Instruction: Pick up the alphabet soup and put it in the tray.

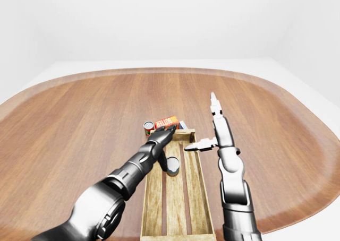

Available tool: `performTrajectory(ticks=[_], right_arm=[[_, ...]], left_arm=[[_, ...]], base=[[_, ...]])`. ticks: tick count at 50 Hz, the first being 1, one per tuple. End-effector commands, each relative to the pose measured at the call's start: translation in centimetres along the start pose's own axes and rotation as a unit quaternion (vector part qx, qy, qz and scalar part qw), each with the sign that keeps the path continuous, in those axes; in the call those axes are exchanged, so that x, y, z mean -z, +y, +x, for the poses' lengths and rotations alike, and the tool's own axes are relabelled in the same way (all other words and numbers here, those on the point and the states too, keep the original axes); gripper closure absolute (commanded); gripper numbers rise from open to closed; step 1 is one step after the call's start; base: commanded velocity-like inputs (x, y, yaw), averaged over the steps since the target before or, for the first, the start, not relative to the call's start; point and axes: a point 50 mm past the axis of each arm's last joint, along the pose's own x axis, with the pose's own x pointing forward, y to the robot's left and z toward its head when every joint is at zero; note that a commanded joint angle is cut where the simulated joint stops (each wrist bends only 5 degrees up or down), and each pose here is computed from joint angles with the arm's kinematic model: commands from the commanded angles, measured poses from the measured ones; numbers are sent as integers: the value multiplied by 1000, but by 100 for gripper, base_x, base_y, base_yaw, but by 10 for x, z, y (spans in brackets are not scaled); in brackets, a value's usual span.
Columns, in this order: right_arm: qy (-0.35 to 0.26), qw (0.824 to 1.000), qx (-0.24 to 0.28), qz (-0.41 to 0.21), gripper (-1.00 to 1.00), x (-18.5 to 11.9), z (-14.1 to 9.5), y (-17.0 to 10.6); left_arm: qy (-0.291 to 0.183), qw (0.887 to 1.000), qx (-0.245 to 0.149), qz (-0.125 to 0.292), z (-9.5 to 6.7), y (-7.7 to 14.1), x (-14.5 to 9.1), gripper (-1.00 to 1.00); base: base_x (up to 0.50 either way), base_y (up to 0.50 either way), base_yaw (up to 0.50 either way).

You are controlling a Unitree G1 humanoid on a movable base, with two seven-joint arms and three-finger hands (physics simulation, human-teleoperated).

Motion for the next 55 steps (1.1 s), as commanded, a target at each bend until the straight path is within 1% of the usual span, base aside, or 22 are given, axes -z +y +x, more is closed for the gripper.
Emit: performTrajectory(ticks=[1,7,12,15,20,25,28,35,38,44,48,51,55], right_arm=[[4,1000,-2,-2,-100,2,2,2],[3,1000,-3,-2,-100,1,3,3],[5,1000,-5,-2,-100,2,3,4],[4,1000,-5,-3,-100,1,3,4],[5,1000,-7,-4,-100,2,4,6],[3,1000,-8,-4,-100,1,5,7],[5,1000,-9,-4,-100,1,5,7],[7,1000,-10,-4,-100,2,4,8],[6,1000,-12,-4,-100,2,4,10],[5,1000,-13,-4,-100,1,4,11],[2,1000,-14,-5,-100,-1,4,12],[2,1000,-15,-4,-100,-1,4,13],[4,1000,-15,-4,-100,0,3,14]], left_arm=[[-2,998,-28,-53,1,21,4,-100],[-4,997,-43,-66,1,34,8,-100],[-16,995,-64,-81,-1,53,10,-100],[-19,994,-70,-83,-2,58,12,-100],[-31,991,-90,-92,-8,74,18,-100],[-44,988,-107,-98,-15,85,22,-100],[-57,984,-125,-111,-21,95,24,-100],[-56,981,-139,-127,-24,100,33,-100],[-60,977,-150,-138,-27,102,35,-100],[-56,975,-154,-149,-29,99,41,-100],[-60,972,-164,-160,-32,102,44,-100],[-59,969,-168,-168,-34,99,48,-100],[-57,968,-174,-172,-36,99,52,-100]], base=[[0,0,0],[0,0,0],[0,0,0],[0,0,0],[0,0,0],[0,0,0],[0,0,0],[0,0,0],[0,0,0],[0,0,0],[0,0,0],[0,0,0],[0,0,0]])
